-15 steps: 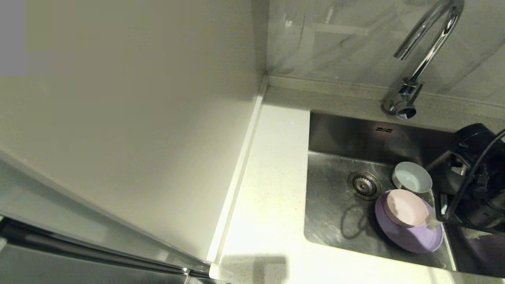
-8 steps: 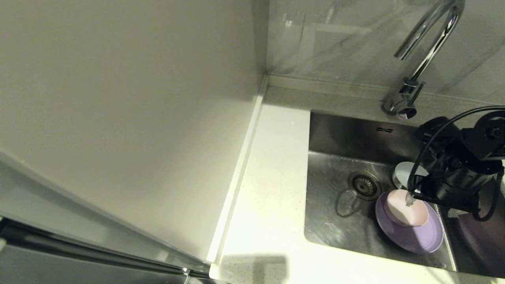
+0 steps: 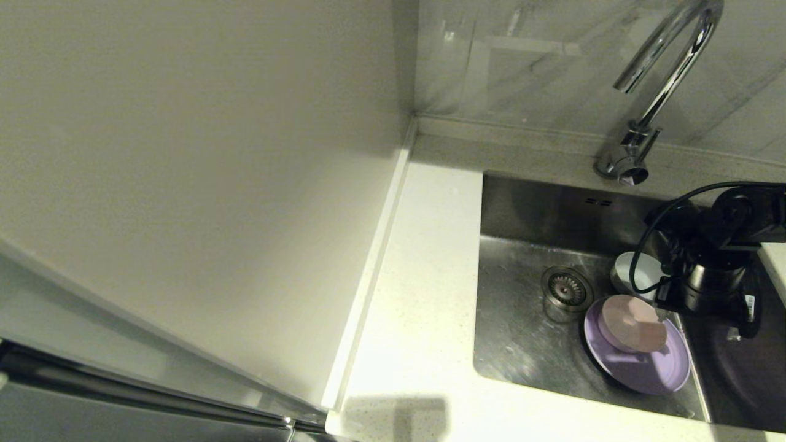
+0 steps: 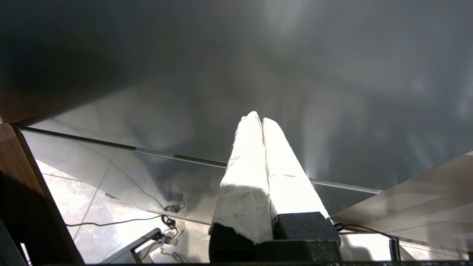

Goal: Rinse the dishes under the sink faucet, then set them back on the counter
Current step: Put a bowl back to the table from the sink

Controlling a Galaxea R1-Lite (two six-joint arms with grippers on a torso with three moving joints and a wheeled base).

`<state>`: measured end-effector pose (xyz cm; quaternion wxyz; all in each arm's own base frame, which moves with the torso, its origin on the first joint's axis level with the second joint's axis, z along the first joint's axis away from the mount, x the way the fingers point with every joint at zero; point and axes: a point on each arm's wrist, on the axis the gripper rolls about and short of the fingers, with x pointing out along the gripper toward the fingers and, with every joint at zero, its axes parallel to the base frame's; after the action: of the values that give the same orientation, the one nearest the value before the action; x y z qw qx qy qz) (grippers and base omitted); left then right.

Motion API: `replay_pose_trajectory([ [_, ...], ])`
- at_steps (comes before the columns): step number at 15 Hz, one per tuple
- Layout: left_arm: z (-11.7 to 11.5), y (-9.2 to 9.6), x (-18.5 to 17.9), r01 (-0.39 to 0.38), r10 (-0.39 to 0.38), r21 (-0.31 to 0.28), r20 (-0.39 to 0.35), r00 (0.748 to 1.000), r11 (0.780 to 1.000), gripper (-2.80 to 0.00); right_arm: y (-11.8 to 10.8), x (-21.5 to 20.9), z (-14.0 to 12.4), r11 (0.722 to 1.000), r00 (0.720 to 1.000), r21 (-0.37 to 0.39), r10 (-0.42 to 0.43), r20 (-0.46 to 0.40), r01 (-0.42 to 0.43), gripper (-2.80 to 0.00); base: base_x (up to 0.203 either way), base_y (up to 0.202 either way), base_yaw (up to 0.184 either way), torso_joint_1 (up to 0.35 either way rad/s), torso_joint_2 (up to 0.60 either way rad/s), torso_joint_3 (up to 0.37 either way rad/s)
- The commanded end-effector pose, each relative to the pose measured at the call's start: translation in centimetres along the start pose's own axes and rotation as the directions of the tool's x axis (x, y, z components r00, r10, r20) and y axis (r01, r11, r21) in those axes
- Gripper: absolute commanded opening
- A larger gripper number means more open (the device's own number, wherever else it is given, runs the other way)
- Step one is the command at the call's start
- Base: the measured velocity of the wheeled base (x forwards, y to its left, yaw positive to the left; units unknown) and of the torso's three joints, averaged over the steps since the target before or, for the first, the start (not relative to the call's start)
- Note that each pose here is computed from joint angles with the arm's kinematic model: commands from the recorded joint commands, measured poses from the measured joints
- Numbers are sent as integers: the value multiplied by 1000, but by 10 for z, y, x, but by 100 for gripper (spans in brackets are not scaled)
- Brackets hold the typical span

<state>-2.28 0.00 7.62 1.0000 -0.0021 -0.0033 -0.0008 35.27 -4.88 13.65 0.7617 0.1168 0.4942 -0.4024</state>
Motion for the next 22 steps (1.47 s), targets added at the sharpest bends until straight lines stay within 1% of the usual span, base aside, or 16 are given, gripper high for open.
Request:
replay_pose_trajectory([
  [1,-1,0,0,0,0,0,-2,1000,1000,-280,13,26,2,999,998,-14,-47,-30,46,0,0,0,0,0,0,0],
  [2,-1,0,0,0,0,0,-4,1000,1000,-280,16,32,3,999,998,-14,-50,-37,50,0,0,0,0,0,0,0],
  [3,-1,0,0,0,0,0,-4,1000,1000,-280,20,38,6,999,998,-10,-36,-50,35,0,0,0,0,0,0,0],
  [4,-1,0,0,0,0,0,-2,1000,1000,-280,25,43,9,1000,997,-2,3,-74,-3,0,0,0,0,0,0,0],
  [6,-1,0,0,0,0,0,-2,1000,1000,-280,27,57,19,998,993,30,52,-110,-49,0,0,0,0,0,0,0],
  [10,-1,0,0,0,0,0,-2,1000,1000,-280,9,88,43,991,987,119,72,-141,-56,0,0,0,0,0,0,0],
  [13,-1,0,0,0,0,0,-2,1000,1000,-280,-7,107,57,987,988,159,59,-144,-36,0,0,0,0,0,0,0],
  [15,-1,0,0,0,0,0,-3,1000,1000,-280,-9,117,59,987,986,160,56,-156,-31,0,0,0,0,0,0,0],
  [18,-1,0,0,0,0,0,-4,1000,1000,-280,-10,123,62,980,968,156,155,-195,-125,0,0,0,0,0,0,0],
  [22,-1,0,0,-1,1,0,-3,1000,1000,-280,-13,121,64,978,966,149,172,-196,-144,0,0,0,0,0,0,0],
])
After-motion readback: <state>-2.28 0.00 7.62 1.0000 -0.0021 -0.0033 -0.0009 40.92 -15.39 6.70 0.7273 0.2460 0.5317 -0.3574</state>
